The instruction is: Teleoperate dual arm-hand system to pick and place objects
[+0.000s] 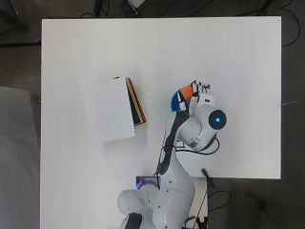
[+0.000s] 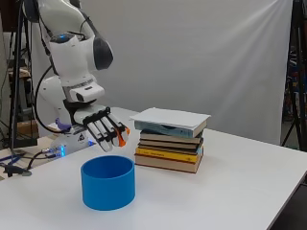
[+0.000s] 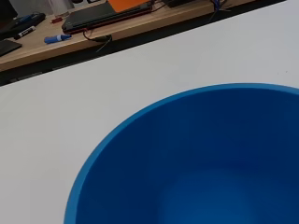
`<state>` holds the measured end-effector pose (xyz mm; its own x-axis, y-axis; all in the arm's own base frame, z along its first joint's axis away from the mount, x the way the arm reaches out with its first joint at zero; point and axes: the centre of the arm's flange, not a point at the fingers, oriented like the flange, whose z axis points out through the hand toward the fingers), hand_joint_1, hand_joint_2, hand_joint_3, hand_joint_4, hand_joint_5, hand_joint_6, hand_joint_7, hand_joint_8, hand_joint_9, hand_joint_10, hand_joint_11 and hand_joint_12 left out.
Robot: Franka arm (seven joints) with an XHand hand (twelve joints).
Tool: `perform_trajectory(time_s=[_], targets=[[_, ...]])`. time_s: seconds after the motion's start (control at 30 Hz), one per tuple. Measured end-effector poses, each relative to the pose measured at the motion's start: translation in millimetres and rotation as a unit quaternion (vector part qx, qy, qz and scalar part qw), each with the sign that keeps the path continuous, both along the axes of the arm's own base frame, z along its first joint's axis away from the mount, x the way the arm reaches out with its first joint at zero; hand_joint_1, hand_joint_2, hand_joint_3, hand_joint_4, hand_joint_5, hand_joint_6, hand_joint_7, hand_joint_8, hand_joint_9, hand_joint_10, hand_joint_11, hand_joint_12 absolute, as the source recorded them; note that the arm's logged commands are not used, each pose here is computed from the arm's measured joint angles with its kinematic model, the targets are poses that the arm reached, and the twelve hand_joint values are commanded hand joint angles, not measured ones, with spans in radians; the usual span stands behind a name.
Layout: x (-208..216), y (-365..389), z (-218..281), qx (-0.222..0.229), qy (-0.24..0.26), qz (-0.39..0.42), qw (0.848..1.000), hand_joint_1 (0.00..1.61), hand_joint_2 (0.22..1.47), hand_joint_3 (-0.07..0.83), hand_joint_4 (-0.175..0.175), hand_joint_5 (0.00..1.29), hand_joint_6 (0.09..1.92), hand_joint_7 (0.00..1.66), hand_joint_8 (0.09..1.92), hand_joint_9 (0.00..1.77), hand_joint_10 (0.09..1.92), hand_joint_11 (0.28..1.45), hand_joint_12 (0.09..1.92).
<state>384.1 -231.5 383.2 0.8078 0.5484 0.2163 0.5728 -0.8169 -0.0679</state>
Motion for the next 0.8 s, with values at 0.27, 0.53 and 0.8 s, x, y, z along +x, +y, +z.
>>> perform_trajectory(time_s=[0.27, 0.53, 0.8], targets=[[-25.7, -22.9, -11.1, -0.006, 0.022, -0.042, 0.999, 0.77, 1.31, 0.0, 0.175, 0.59, 1.53, 0.62, 0.91, 0.78, 0.67, 0.71, 0.09], [-22.4, -22.5, -23.0, 0.001, 0.034, -0.05, 0.998, 0.22, 0.87, -0.032, 0.046, 0.05, 0.12, 0.1, 0.1, 0.29, 0.11, 0.46, 0.09], [-4.6, -22.5, -14.5, 0.027, 0.112, -0.051, 0.992, 0.12, 0.84, 0.0, 0.044, 0.0, 0.09, 0.12, 0.09, 0.3, 0.09, 0.45, 0.09]])
